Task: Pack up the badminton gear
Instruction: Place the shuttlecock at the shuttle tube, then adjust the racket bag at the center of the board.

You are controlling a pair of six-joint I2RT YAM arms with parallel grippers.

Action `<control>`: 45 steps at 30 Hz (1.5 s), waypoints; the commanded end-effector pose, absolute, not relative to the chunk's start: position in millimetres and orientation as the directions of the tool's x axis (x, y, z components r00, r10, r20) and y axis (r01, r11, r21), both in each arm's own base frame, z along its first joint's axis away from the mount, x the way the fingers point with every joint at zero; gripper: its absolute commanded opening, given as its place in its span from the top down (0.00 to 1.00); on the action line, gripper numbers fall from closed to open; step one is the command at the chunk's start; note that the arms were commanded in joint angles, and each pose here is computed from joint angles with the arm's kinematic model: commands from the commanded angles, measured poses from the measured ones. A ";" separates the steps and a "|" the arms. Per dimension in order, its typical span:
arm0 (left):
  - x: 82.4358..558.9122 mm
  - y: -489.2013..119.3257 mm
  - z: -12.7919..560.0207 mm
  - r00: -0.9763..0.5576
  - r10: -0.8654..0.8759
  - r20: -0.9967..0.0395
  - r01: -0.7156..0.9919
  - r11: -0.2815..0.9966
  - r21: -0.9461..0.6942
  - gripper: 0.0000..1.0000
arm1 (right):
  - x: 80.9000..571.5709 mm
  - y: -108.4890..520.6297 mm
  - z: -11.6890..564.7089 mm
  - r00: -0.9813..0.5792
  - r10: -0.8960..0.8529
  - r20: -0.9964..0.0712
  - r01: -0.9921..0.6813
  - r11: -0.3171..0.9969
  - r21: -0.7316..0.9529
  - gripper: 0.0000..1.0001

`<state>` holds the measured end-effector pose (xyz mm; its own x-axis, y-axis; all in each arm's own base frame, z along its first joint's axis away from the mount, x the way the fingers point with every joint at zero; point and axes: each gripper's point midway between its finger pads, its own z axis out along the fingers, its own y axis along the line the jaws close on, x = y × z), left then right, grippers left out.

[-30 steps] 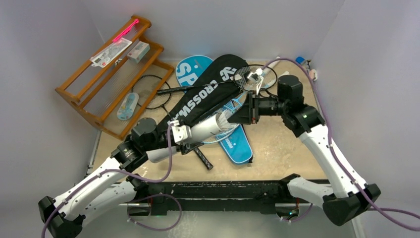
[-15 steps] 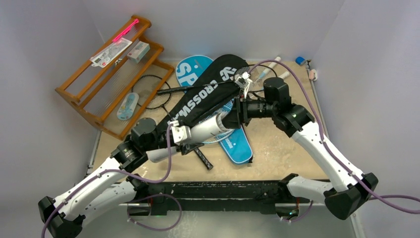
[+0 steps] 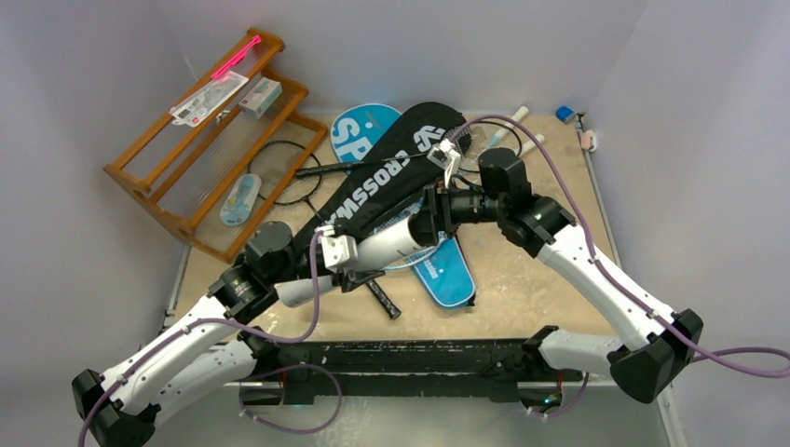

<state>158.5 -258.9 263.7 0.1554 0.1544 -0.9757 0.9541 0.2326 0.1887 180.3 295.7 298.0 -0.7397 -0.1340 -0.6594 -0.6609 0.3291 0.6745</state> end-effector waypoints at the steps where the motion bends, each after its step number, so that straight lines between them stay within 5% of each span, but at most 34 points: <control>1: 153.1 -261.9 314.8 0.277 0.011 -0.961 0.933 0.235 0.271 0.41 | 171.4 290.1 316.6 -0.709 -0.106 -0.697 -0.688 0.320 0.651 0.30; 10: 160.3 -254.5 316.0 0.247 0.022 -0.969 0.922 0.303 0.242 0.41 | 179.9 254.1 366.9 -0.593 0.034 -0.805 -0.696 0.482 0.533 0.02; 18: 227.1 -183.3 320.2 0.122 0.075 -0.990 0.614 0.778 0.134 0.41 | 205.3 209.2 354.4 -0.535 0.159 -0.830 -0.521 0.711 0.472 0.01; 23: 240.3 -134.9 329.6 0.087 0.053 -0.995 0.387 0.918 0.083 0.42 | 213.9 206.0 311.6 -0.590 0.122 -0.798 -0.455 0.766 0.454 0.01; 32: 246.8 -81.8 347.4 -0.006 -0.039 -0.999 0.085 0.996 -0.040 0.47 | 220.9 233.2 208.5 -0.712 -0.052 -0.701 -0.488 0.754 0.440 0.07; 38: 249.0 -78.0 344.6 -0.027 -0.030 -0.999 0.051 0.998 -0.031 0.47 | 244.3 192.1 134.3 -0.808 -0.043 -0.588 -0.228 0.942 0.244 0.07; 45: 247.2 -73.7 341.8 -0.039 0.013 -0.999 0.044 0.999 0.011 0.47 | 228.5 168.9 76.5 -0.877 0.014 -0.481 -0.079 0.982 0.172 0.11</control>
